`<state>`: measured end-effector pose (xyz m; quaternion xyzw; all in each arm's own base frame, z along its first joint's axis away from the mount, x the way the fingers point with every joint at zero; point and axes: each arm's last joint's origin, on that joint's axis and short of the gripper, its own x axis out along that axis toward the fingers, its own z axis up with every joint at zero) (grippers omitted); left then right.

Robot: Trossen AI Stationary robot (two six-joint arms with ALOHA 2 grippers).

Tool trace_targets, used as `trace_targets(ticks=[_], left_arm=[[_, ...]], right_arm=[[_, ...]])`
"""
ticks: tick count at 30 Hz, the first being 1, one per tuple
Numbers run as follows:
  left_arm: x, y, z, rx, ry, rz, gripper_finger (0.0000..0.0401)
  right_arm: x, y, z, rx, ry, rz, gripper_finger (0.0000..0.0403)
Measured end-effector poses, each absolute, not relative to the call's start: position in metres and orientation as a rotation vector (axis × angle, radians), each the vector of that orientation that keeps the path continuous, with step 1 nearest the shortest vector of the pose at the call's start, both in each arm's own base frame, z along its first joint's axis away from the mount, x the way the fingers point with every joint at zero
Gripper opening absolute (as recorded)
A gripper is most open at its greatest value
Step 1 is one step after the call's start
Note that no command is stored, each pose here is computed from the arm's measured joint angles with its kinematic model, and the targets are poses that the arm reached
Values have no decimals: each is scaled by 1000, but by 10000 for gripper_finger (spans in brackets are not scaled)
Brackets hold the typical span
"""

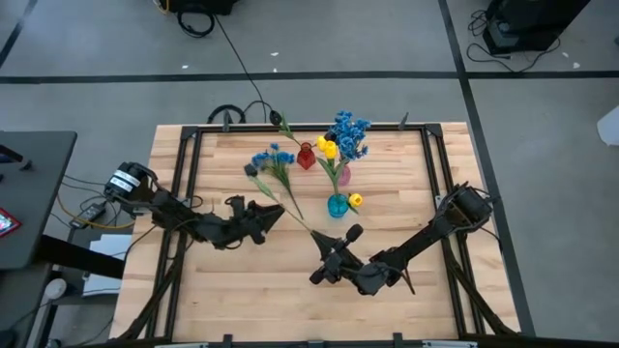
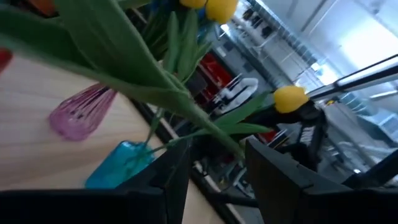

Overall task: Sort flowers into vase by color
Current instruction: Put the black flower into the red vase

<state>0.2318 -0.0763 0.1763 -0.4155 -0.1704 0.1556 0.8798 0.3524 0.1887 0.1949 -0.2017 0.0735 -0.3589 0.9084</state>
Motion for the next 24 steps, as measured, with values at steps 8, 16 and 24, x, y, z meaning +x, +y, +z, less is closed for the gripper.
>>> trace_targets(ticks=[8,16,24], left_arm=[[240,-79,190,-818,-400,308,162],[241,-79,191,-809,-398,305,157],[241,-79,191,-761,-391,318,88]], right_arm=[[353,188,195,-417,150,-736,15],[353,189,195,-417,151,-735,15],[353,189,195,-418,151,-735,16]])
